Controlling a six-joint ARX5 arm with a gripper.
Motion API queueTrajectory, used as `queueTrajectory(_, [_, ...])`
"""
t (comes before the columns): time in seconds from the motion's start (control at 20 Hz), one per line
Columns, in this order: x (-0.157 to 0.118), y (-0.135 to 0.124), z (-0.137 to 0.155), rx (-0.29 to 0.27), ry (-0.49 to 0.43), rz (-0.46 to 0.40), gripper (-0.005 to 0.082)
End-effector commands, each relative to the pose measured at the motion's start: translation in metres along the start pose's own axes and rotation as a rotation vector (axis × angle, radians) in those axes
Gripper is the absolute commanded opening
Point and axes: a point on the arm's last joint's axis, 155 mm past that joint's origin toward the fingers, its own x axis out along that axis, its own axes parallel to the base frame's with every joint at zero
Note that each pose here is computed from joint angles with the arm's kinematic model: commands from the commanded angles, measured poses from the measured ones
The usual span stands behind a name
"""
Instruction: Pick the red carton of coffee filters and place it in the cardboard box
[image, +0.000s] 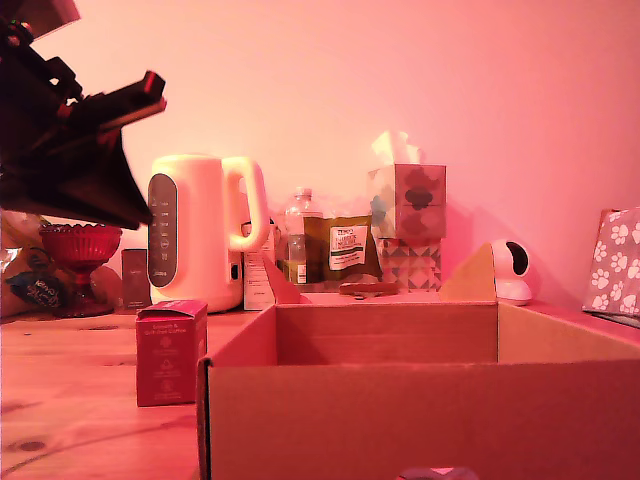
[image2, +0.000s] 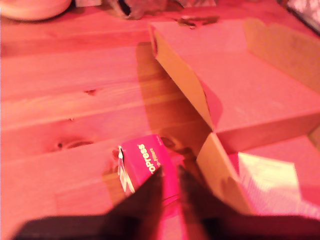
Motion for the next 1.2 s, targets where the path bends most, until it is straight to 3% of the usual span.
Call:
queueTrajectory(0.0, [0.003, 0.0, -0.004, -0.01, 0.005, -0.002, 0.0513])
queueTrajectory(0.05, [0.004, -0.001, -0.002, -0.017, -0.002, -0.006, 0.0587])
queueTrajectory(0.1, [0.005, -0.002, -0.002, -0.017, -0.004, -0.007, 0.0608])
queueTrajectory(0.25, [0.011, -0.002, -0.002, -0.041, 0.003, 0.002, 0.0608])
queueTrajectory(0.55, [0.034, 0.0, -0.001, -0.037, 0.064, 0.06, 0.0608])
queueTrajectory(0.7, [0.048, -0.003, -0.009, -0.023, 0.128, 0.077, 0.0608])
queueTrajectory(1.0, [0.071, 0.015, -0.026, 0.005, 0.224, 0.187, 0.0609])
queueTrajectory(1.15, [0.081, 0.018, -0.04, 0.012, 0.264, 0.195, 0.0609])
